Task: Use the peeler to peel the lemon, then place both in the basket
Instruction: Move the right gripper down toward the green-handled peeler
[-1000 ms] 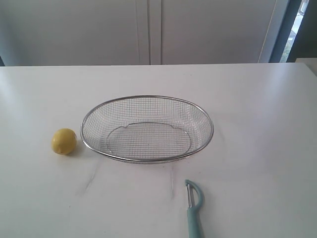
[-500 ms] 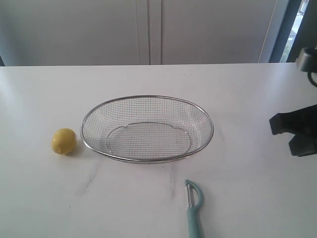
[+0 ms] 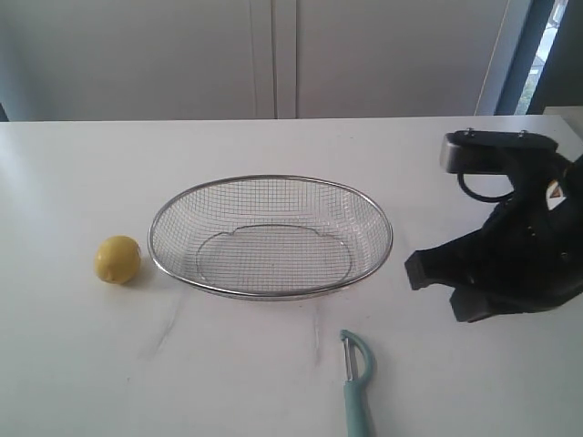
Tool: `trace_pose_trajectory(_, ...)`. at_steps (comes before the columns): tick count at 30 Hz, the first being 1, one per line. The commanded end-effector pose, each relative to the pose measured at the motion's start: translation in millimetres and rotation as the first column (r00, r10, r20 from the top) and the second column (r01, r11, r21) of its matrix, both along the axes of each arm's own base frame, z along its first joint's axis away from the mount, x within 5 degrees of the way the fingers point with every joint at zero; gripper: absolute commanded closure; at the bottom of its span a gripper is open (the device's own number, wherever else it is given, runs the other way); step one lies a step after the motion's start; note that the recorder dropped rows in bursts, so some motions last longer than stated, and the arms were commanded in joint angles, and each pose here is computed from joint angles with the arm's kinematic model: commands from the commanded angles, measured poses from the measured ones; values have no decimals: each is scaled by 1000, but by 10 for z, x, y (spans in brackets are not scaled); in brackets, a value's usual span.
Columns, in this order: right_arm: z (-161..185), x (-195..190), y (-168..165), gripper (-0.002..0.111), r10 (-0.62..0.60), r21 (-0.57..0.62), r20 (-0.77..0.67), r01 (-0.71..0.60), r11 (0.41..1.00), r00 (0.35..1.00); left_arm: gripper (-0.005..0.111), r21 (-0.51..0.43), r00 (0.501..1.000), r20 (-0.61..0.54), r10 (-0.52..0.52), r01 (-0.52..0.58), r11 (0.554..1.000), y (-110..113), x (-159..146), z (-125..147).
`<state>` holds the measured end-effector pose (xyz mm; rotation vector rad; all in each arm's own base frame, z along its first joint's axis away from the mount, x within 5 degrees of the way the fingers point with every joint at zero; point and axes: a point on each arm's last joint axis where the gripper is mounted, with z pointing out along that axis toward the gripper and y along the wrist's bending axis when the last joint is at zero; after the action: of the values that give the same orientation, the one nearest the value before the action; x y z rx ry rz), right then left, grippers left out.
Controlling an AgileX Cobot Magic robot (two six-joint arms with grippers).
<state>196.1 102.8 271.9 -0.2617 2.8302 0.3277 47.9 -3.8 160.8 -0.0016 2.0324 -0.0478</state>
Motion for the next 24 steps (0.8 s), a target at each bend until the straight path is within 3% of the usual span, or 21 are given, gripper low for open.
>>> trace_pose_trajectory(1, -48, 8, 167, 108, 20, 10, -5, -20, 1000, 1000, 107, -8, 1000, -27, 1, -1, 1000, -3, -10, -49)
trace_pose_trajectory(24, -670, 13, 906, 108, 86, -12, -105, -87, 996, 991, 107, -8, 1000, -27, 1, -1, 1000, -3, -10, -49)
